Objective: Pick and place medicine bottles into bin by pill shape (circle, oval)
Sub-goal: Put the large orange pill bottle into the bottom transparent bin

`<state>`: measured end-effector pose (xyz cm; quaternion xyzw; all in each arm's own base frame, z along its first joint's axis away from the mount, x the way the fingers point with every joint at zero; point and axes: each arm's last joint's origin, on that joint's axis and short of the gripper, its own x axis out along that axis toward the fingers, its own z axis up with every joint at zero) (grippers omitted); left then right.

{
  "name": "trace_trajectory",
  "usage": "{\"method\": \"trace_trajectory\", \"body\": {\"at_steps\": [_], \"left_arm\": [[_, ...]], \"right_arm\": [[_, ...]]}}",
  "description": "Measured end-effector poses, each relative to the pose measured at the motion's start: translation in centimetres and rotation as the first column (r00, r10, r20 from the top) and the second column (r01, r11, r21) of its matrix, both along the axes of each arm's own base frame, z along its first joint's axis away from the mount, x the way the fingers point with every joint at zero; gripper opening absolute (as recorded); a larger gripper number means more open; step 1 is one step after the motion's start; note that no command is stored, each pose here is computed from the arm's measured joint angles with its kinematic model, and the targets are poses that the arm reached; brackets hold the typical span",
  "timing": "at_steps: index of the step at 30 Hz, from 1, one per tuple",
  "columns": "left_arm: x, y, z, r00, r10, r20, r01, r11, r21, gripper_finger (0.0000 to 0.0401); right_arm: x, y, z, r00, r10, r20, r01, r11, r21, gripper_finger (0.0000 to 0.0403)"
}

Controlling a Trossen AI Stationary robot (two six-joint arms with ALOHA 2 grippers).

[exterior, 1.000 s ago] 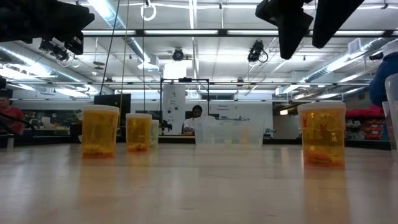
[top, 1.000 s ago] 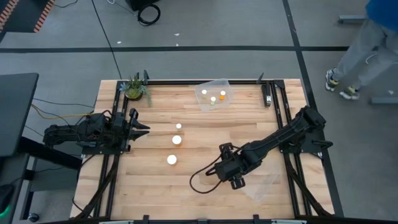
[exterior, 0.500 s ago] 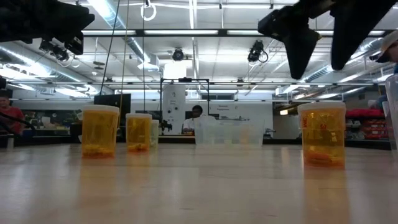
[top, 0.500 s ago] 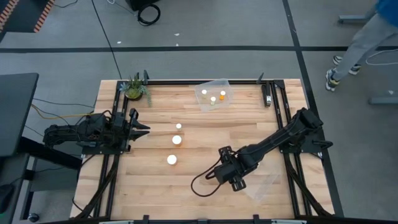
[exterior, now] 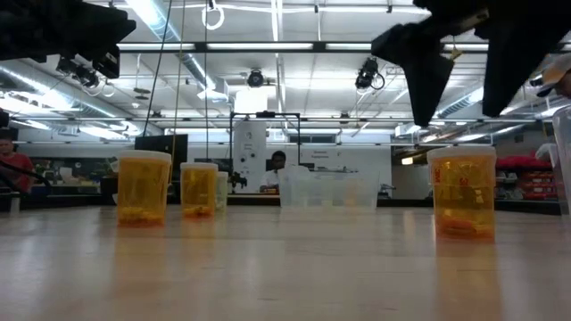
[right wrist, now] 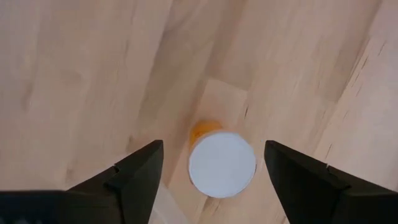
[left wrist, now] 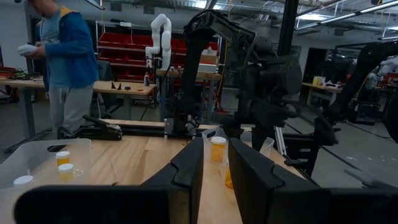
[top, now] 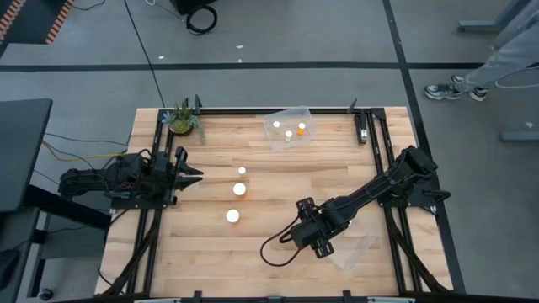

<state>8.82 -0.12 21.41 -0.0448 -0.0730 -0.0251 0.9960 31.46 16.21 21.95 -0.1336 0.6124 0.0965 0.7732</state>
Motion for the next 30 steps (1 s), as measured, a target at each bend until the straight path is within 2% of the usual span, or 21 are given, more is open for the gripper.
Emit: {"method": "trace_trajectory", "body": {"at_steps": [6,15,30], "left_arm": [[0.0,0.0,0.0,1.000,0.000,0.000,0.000,1.000,0.000,0.0079],[0.0,0.0,0.0,1.000,0.000,0.000,0.000,1.000,0.000,0.0085],[0.0,0.0,0.0,1.000,0.000,0.000,0.000,1.000,0.000,0.0087]], "right_arm": [[-0.5,-0.3,-1.2,0.999,-0.009,-0.035,0.008,1.000,-0.018,0.0287],[-0.6,-0.4,-2.2,1.000,-0.005,-0.018,0.004,1.000,-0.024,0.0287],[-0.5,-0.8,-2.3,1.000,-0.009,-0.024,0.009,1.000,-0.020,0.0284]]}}
